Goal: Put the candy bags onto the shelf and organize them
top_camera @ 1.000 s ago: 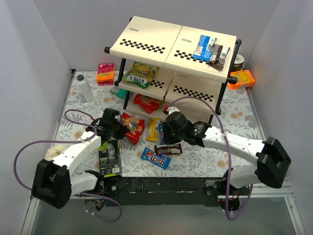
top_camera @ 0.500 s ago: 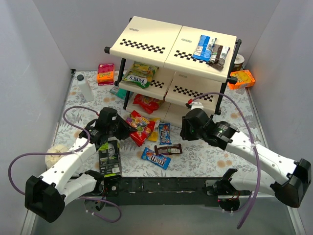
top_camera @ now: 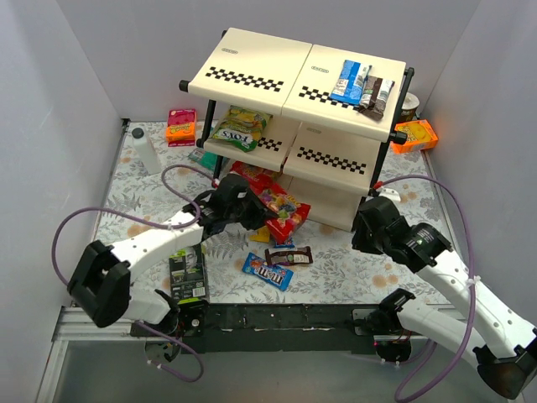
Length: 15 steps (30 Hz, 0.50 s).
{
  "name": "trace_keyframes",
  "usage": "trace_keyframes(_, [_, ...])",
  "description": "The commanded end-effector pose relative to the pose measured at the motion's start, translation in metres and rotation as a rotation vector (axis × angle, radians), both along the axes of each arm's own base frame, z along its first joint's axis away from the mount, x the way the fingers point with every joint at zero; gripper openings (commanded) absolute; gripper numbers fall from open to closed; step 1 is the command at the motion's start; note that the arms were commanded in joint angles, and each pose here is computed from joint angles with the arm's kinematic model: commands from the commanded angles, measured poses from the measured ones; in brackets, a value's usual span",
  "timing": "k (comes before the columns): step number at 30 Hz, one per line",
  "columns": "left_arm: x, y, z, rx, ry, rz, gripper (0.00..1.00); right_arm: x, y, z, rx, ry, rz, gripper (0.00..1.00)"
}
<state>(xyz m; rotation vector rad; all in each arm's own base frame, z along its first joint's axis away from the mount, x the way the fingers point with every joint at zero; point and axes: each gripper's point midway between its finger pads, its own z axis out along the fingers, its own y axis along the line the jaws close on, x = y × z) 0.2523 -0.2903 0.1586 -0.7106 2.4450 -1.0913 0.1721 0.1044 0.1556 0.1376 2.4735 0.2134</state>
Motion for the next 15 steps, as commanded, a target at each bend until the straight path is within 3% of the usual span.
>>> trace_keyframes(1, [0.035, -0.059, 0.076, -0.224, -0.159, 0.017, 0.0, -0.007, -0.014, 0.002, -0.011, 0.005, -0.053, 0.38])
trace_keyframes(15, [0.106, -0.146, 0.058, -0.315, -0.124, 0.054, 0.0, -0.013, -0.027, 0.033, -0.002, -0.048, -0.068, 0.39])
